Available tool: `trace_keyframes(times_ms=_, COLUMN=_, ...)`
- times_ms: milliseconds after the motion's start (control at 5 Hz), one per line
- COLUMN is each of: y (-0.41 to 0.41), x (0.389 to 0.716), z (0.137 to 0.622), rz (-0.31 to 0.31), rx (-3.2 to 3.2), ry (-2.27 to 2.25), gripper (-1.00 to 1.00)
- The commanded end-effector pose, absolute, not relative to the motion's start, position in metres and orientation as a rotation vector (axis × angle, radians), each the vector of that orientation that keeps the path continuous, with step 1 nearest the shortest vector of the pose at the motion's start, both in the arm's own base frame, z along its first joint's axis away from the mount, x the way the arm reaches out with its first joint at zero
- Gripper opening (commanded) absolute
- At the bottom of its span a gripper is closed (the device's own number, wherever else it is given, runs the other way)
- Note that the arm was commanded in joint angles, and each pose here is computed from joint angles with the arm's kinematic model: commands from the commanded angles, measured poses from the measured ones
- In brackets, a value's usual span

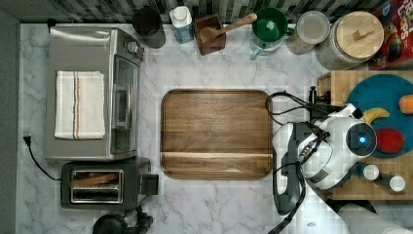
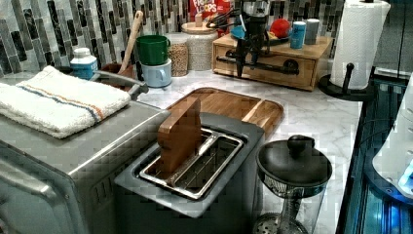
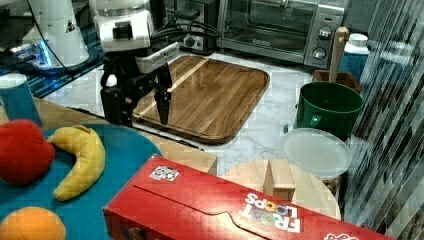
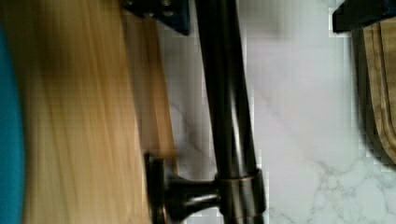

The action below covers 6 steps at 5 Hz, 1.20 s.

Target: Open the drawer.

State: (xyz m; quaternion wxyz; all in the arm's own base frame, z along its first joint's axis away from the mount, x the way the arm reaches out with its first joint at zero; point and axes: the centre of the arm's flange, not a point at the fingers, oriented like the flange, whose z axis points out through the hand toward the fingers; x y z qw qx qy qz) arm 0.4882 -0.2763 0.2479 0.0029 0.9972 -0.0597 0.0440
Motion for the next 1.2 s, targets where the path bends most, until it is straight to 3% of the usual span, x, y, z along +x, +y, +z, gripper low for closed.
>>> trace_keyframes(times_ms=200, y=-0.226, x=0.509, z=0.268, rz=0.295, rx=3.135, ry=-0.158, gripper=1.00)
trace_keyframes(times_ms=400, y=-0.199, x=0.513, z=0.268, rz=0.290, rx=3.172, ry=-0.120, gripper=1.00)
trace_keyframes(times_ms=800, y=-0.127, x=0.518, z=0.262, rz=0.216, rx=3.239, ry=-0.066, gripper=1.00)
trace_keyframes(times_ms=1200, y=-0.077, x=0.511, z=0.259, rz=0.230, rx=3.239, ry=-0.105, gripper=1.00)
